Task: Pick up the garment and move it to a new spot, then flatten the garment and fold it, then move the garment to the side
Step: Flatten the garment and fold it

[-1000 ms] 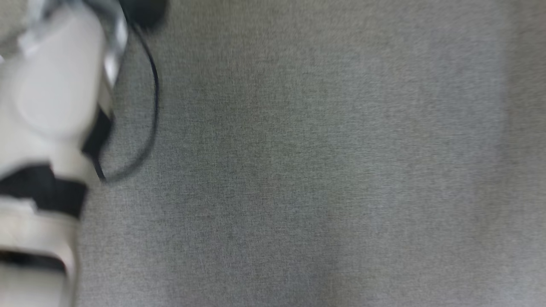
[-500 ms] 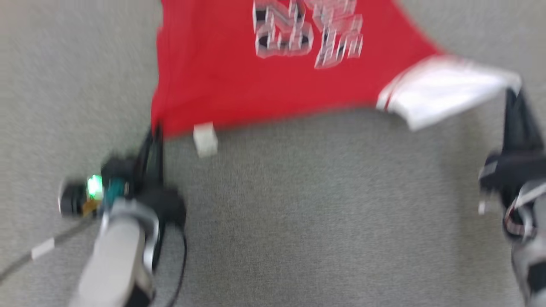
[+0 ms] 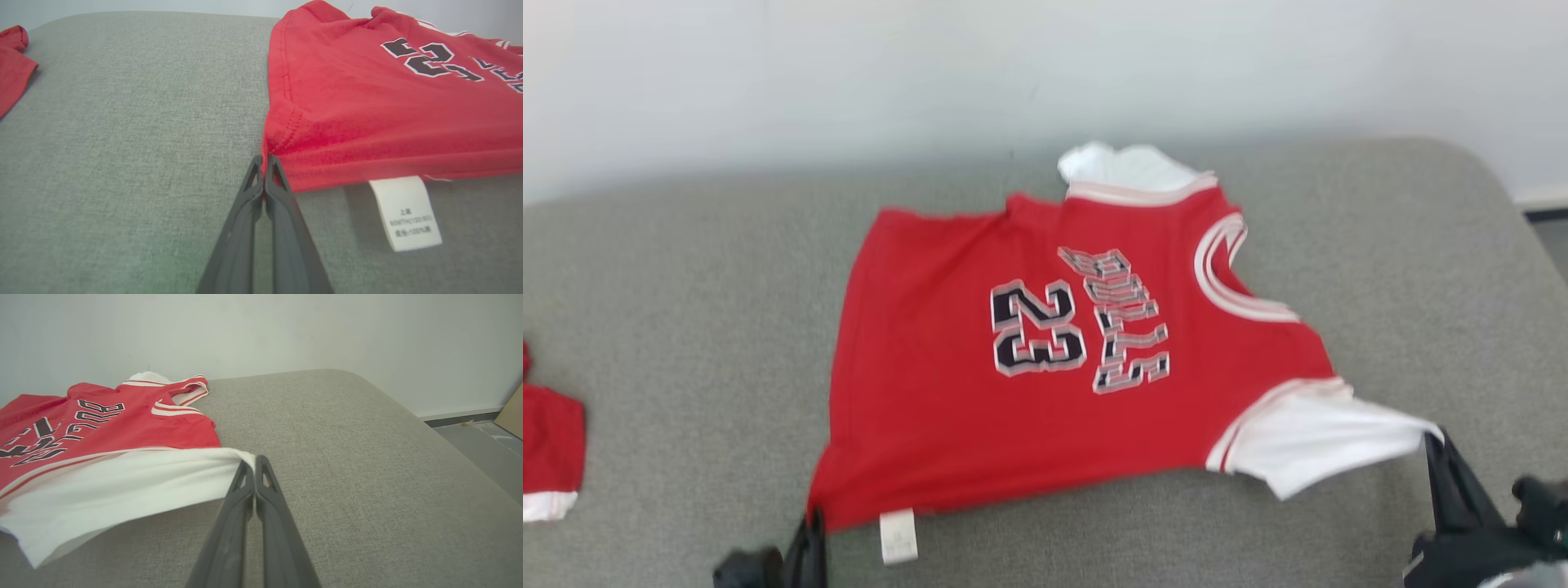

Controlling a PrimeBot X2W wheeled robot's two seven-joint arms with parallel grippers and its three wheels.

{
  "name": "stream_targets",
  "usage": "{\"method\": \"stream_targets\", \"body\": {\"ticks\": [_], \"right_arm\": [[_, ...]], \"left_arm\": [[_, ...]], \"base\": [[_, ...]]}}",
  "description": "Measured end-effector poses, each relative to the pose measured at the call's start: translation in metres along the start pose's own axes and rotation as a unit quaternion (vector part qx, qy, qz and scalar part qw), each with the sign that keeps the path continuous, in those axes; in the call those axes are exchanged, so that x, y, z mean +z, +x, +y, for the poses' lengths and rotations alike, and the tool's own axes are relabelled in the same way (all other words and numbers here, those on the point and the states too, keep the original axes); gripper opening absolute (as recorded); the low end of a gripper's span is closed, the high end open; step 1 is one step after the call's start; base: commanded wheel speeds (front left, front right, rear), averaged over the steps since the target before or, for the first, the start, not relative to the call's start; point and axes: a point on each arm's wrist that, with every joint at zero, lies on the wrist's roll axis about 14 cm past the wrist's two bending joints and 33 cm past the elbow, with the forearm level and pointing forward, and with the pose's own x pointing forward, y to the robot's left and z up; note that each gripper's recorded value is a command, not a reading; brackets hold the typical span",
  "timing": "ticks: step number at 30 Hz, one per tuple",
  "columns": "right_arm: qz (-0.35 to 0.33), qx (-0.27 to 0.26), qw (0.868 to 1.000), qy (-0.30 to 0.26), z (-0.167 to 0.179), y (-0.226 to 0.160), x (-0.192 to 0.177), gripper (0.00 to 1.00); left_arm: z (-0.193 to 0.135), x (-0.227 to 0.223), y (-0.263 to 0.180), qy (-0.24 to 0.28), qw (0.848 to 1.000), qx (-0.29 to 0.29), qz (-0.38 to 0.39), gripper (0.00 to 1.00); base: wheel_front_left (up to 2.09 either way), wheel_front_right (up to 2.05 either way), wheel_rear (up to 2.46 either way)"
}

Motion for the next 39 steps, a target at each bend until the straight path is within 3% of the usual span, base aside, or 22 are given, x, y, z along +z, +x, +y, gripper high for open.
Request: {"method": "stream_targets", "body": {"ticks": [12, 20, 25, 31, 39], "right_arm": [[0.042, -0.039, 0.998, 0.019, -0.023, -0.085, -0.045, 0.0], [0.049, -0.055, 0.997, 0.037, -0.023, -0.108, -0.059, 0.0], [0.036, -0.049, 0.997, 0.039, -0.018, -0.108, -0.054, 0.0], [-0.021, -0.037, 0.999, 0.034, -0.011, -0.09, -0.015, 0.0], [-0.068, -0.014, 0.997, 0.036, 0.006, -0.049, 0.023, 0.0]], "left_arm": [[-0.004, -0.025, -0.067, -0.004, 1.0, -0.003, 0.012, 0.0], [-0.004, -0.046, -0.091, -0.006, 0.999, -0.006, 0.034, 0.0], [-0.005, -0.056, -0.1, -0.011, 0.999, -0.008, 0.046, 0.0], [-0.014, -0.05, -0.097, -0.021, 0.999, -0.023, 0.036, 0.0], [-0.017, -0.003, -0.068, -0.024, 0.999, -0.03, -0.028, 0.0]], "base": [[0.0, 0.0, 0.0], [0.0, 0.0, 0.0], [0.0, 0.0, 0.0], [0.0, 0.0, 0.0], [0.0, 0.0, 0.0]]}}
